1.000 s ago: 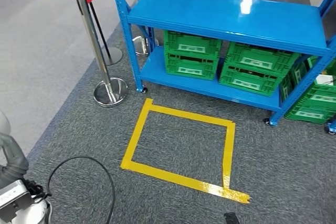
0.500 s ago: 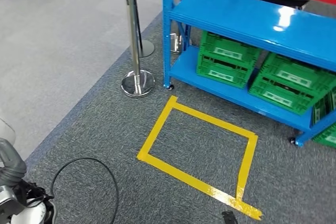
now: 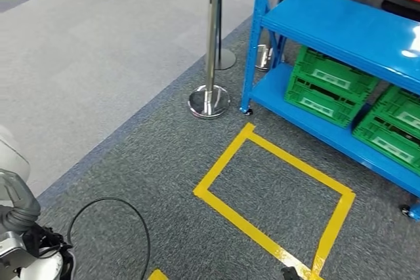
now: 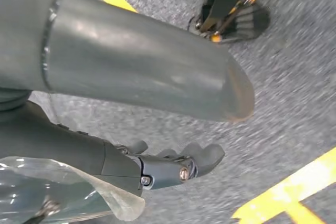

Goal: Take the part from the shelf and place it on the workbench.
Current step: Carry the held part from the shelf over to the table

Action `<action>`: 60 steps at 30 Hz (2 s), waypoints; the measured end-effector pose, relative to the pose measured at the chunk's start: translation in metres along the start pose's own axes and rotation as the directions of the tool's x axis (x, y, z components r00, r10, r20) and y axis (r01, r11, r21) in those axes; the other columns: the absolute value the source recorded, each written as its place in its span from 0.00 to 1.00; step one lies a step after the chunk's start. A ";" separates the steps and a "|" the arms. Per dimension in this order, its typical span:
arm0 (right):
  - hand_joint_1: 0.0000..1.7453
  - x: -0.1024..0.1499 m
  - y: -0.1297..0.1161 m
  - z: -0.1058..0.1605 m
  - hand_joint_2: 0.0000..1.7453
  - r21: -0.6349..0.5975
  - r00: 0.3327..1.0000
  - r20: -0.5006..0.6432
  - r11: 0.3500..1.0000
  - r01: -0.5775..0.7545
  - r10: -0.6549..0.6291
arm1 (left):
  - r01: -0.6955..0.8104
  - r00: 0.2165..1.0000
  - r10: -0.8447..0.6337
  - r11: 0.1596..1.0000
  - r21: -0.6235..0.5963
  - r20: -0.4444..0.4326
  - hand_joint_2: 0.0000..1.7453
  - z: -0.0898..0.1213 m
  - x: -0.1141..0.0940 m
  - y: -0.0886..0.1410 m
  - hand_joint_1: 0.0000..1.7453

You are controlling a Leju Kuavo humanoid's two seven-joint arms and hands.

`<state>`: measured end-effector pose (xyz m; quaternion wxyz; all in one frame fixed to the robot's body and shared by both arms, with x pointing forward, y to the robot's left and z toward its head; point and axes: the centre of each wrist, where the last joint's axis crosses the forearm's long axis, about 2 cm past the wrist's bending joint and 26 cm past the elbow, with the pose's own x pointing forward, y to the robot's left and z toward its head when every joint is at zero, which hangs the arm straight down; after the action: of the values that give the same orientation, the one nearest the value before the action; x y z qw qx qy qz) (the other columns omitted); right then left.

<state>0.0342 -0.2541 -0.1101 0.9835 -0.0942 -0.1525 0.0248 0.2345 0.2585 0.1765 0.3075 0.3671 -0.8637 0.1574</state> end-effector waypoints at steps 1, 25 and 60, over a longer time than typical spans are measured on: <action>0.00 0.000 0.000 0.000 0.00 0.001 1.000 0.000 1.000 0.000 0.000 | -0.003 1.000 0.003 1.000 -0.004 0.001 1.00 0.000 0.000 0.000 1.00; 0.00 0.000 0.001 0.000 0.00 0.008 1.000 0.001 1.000 -0.002 0.002 | -0.012 1.000 0.013 0.999 -0.046 0.015 1.00 0.003 0.001 -0.003 1.00; 0.00 0.002 0.000 -0.001 0.00 0.014 1.000 0.006 1.000 -0.006 0.006 | 0.003 1.000 -0.003 0.999 -0.045 0.018 1.00 0.002 -0.001 -0.002 1.00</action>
<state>0.0366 -0.2544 -0.1100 0.9836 -0.0878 -0.1549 0.0290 0.2353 0.2565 0.1742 0.3079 0.3628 -0.8692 0.1341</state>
